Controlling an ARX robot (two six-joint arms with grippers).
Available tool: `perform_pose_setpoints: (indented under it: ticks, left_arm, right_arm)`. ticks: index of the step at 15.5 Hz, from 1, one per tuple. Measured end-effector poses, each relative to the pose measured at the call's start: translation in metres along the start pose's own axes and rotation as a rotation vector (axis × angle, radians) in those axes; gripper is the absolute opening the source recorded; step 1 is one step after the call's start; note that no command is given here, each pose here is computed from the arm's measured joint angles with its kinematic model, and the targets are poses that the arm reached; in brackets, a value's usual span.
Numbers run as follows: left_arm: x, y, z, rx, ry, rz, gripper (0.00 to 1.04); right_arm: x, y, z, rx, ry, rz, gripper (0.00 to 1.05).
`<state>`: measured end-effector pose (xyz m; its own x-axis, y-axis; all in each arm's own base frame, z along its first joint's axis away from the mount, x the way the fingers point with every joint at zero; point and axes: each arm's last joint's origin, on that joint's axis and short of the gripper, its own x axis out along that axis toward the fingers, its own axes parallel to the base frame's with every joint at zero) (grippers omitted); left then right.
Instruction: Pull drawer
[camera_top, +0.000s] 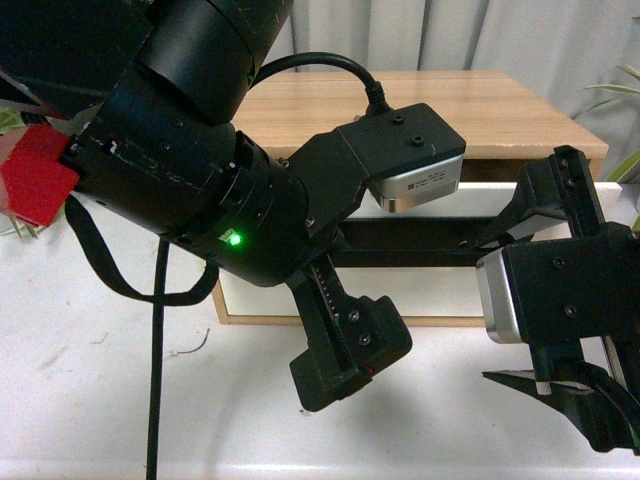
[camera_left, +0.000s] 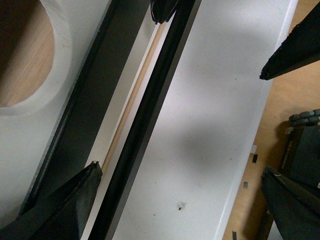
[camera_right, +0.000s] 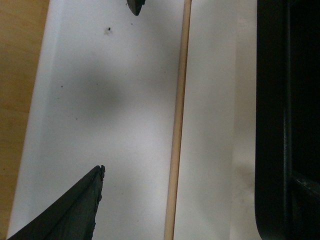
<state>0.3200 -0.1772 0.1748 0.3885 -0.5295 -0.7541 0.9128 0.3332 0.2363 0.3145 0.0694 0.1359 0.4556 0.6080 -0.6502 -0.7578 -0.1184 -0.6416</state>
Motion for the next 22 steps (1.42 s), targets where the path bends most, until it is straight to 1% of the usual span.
perform_pose_setpoints:
  ticks: [4, 9, 19, 22]
  left_arm:
    - [-0.005, -0.007, -0.005, 0.000, -0.003, -0.008, 0.98]
    - [-0.011, -0.016, -0.010, -0.001, -0.009, -0.025, 0.98]
    - [-0.021, -0.023, -0.014, -0.009, -0.011, -0.031, 0.98]
    - [-0.022, -0.023, -0.014, -0.009, -0.012, -0.031, 0.98]
  right_arm:
    - [-0.009, 0.011, 0.008, 0.020, 0.001, 0.021, 0.98]
    - [-0.025, 0.017, 0.020, 0.059, -0.001, 0.048, 0.98]
    - [-0.031, 0.020, 0.024, 0.080, -0.010, 0.081, 0.98]
    - [-0.030, 0.020, 0.024, 0.070, -0.009, 0.068, 0.98]
